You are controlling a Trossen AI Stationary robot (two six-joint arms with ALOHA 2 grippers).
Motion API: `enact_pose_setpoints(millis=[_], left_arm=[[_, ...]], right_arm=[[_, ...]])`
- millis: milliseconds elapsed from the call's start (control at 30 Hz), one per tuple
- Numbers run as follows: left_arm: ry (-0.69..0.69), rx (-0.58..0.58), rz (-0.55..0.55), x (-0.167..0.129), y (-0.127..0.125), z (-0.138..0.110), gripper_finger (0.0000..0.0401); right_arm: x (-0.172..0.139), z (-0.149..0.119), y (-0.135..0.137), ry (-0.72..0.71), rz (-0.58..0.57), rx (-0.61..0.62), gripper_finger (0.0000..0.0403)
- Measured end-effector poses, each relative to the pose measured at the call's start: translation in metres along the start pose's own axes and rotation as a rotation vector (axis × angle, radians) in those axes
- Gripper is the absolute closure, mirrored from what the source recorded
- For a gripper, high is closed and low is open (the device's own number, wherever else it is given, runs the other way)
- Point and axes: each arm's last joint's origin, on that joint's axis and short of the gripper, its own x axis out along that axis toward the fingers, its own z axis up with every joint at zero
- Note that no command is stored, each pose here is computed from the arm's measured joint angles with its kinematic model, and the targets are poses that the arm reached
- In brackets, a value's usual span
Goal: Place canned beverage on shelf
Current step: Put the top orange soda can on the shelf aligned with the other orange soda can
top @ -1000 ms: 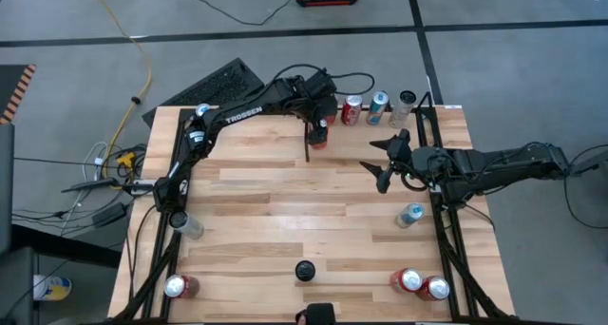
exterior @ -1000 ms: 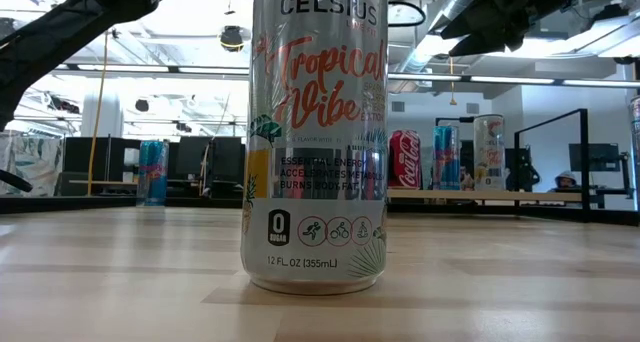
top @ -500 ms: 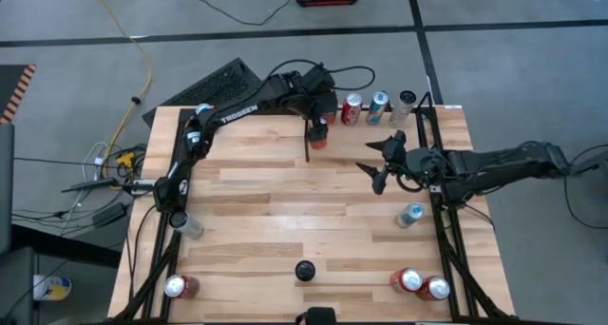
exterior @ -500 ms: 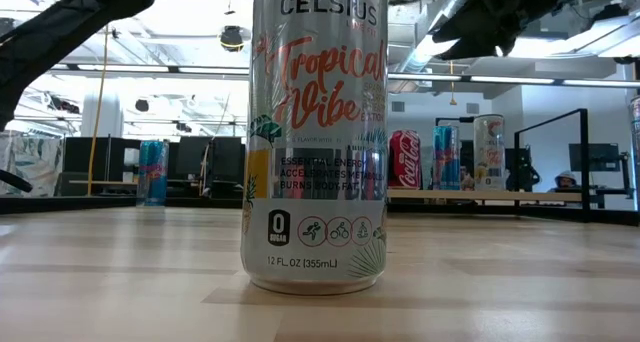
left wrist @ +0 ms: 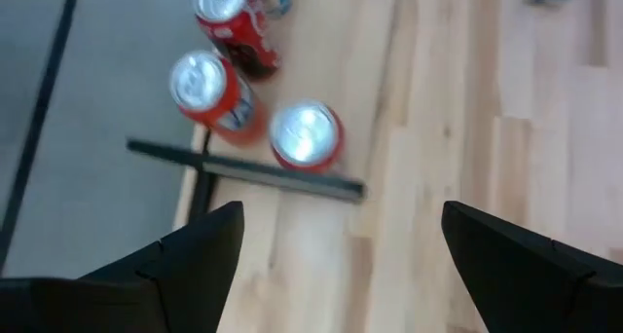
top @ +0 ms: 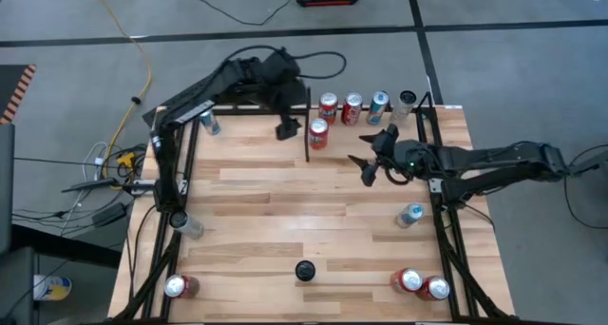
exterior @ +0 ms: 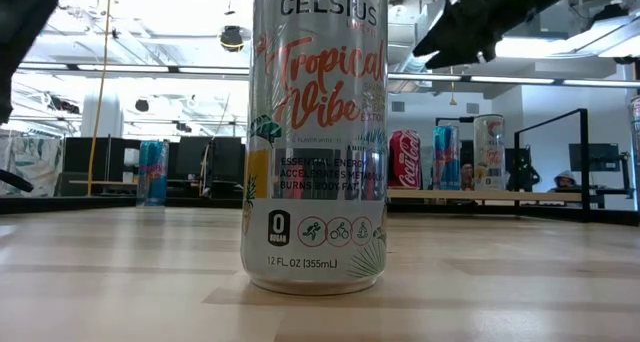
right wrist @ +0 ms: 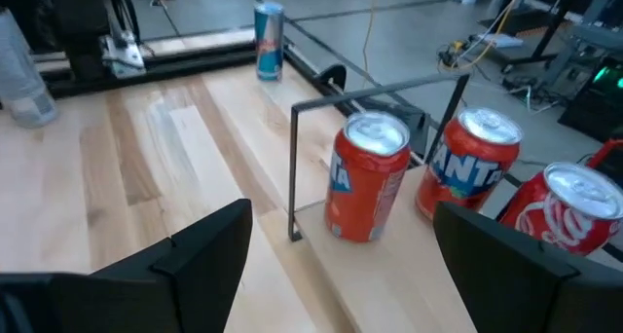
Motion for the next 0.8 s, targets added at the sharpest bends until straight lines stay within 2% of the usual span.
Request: enact_pose_setpoints(millis=[167, 300, 433, 567, 700, 800], left_arm=[[0.007, -0.010, 0.002, -0.024, -0.020, -0.027, 0.0067], [-0.082, -0.028, 0.037, -0.036, -0.037, -0.063, 0.0067], [-0.266, -0.067, 0.039, -0.044, -0.055, -0.110, 0.0067], [-0.544, -0.117, 0.038, -0.047, -0.069, -0.155, 0.0067], [-0.755, -0.192, 0.092, -0.049, -0.074, -0.196, 0.0067], [-0.855, -0.244, 0.153, -0.053, -0.075, -0.220, 0.0067]], right_arm=[[0.013, -0.002, 0.001, 0.015, 0.001, 0.004, 0.0058], [0.024, -0.003, 0.001, 0.005, -0.017, 0.015, 0.0058], [0.036, -0.002, -0.001, -0.018, -0.040, 0.036, 0.0058], [0.051, -0.005, -0.002, -0.021, -0.065, 0.037, 0.0058], [0.059, -0.003, -0.007, -0.032, -0.078, 0.055, 0.0058], [0.060, 0.001, -0.011, -0.044, -0.057, 0.071, 0.0058]])
